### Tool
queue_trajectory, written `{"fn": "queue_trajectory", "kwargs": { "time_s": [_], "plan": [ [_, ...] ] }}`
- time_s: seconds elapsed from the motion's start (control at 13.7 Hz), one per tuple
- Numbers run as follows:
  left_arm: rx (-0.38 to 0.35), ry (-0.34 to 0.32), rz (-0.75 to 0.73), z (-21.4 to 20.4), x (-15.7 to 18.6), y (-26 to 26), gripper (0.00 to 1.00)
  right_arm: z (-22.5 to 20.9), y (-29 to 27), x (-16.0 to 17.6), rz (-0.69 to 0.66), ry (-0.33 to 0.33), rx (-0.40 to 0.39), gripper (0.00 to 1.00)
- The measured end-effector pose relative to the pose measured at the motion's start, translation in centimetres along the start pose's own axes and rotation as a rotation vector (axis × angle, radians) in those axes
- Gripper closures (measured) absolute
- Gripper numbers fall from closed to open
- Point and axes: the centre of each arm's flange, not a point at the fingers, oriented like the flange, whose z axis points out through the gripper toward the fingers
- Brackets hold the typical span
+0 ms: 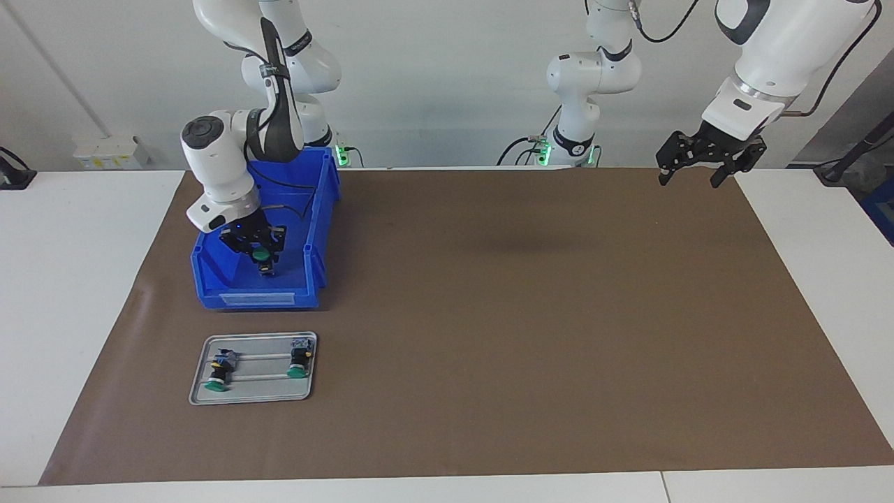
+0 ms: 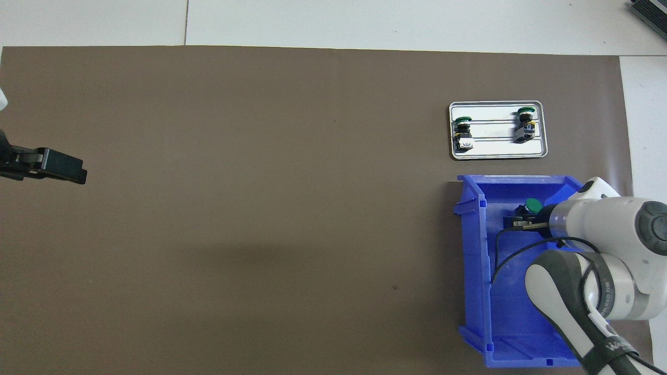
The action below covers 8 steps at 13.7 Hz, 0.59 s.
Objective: Place and press button with both arms
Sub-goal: 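Carry the button with the right gripper over the blue bin and lower, then open the right gripper and withdraw it from the bin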
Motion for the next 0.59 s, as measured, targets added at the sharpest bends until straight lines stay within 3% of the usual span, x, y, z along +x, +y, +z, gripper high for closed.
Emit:
{"fn": "queue_trajectory", "kwargs": {
  "time_s": [0.07, 0.15, 0.59],
  "plan": [
    [0.0, 0.0, 0.0, 0.0, 0.0, 0.0, 0.0, -1.6, -0.6, 0.9, 0.013, 0.0, 0.001, 0.04],
    [0.0, 0.0, 0.0, 0.0, 0.0, 0.0, 0.0, -3.5, -1.4, 1.9, 0.024, -0.001, 0.003, 0.0],
    [0.0, 0.0, 0.0, 0.0, 0.0, 0.0, 0.0, -14.3, -2.6, 6.2, 0.062, 0.016, 0.005, 0.0]
  ]
}}
